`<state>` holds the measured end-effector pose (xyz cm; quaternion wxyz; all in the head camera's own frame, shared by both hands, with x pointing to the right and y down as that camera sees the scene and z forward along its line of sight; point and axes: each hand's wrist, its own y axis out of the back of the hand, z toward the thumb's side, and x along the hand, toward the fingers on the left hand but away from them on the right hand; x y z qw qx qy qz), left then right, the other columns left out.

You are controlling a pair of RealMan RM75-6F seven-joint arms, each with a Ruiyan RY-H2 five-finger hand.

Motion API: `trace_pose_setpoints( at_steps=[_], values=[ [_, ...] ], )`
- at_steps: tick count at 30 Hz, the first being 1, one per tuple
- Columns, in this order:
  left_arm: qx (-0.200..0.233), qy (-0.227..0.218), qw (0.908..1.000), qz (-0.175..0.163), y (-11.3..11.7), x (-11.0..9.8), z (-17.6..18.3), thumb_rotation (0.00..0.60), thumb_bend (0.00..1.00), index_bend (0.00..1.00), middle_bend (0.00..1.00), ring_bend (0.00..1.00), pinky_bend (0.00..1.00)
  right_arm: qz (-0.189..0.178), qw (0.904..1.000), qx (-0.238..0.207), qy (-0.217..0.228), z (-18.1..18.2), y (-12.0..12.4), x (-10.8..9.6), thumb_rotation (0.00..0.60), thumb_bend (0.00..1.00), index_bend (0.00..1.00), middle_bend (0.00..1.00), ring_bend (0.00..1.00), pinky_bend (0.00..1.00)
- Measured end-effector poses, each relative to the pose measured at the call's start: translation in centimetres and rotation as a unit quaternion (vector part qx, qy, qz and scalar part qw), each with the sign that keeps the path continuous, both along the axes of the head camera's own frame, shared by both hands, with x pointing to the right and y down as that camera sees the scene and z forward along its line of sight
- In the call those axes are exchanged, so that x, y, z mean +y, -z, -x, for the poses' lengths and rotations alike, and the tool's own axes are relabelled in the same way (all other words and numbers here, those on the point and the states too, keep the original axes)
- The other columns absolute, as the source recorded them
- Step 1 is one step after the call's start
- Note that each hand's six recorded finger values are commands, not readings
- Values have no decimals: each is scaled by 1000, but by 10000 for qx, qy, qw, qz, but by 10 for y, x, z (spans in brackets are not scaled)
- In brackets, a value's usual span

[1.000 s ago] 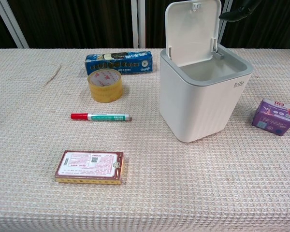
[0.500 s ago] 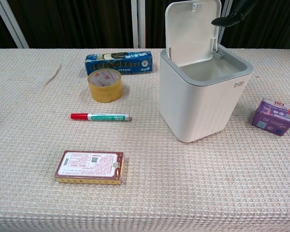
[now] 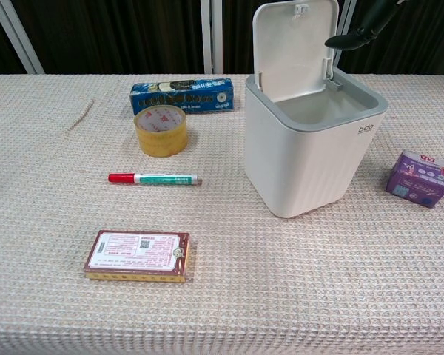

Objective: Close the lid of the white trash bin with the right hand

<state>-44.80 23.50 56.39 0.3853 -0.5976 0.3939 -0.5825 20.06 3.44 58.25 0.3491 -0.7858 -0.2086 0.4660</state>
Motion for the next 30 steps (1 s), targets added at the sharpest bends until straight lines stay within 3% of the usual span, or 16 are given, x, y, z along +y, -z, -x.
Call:
trace_pose_setpoints(
  at_steps=[11, 15, 18, 24, 30],
  values=[
    [-48, -7, 9999, 113, -3, 1, -2, 399, 57, 77, 54, 70, 209, -130, 9994, -73, 313, -14, 15, 24, 600, 324, 0, 236, 0, 0],
    [-61, -24, 9999, 133, -3, 1, -4, 400, 56, 77, 54, 71, 209, -89, 9991, -62, 403, -26, 20, 38, 600, 377, 0, 219, 0, 0],
    [-79, -23, 9997, 214, -5, 3, -4, 396, 56, 77, 54, 70, 209, -9, 9989, -6, 476, -37, 21, 50, 600, 429, 0, 177, 0, 0],
    [-91, -22, 9995, 288, -6, 5, -5, 396, 56, 77, 54, 70, 209, 150, 9969, 274, 728, -59, 15, 76, 600, 438, 0, 33, 0, 0],
    [-31, -85, 9996, 261, -5, 5, -7, 398, 57, 77, 54, 70, 209, -113, 9917, 622, 1118, -70, 3, 94, 600, 443, 0, 0, 0, 0]
  ],
)
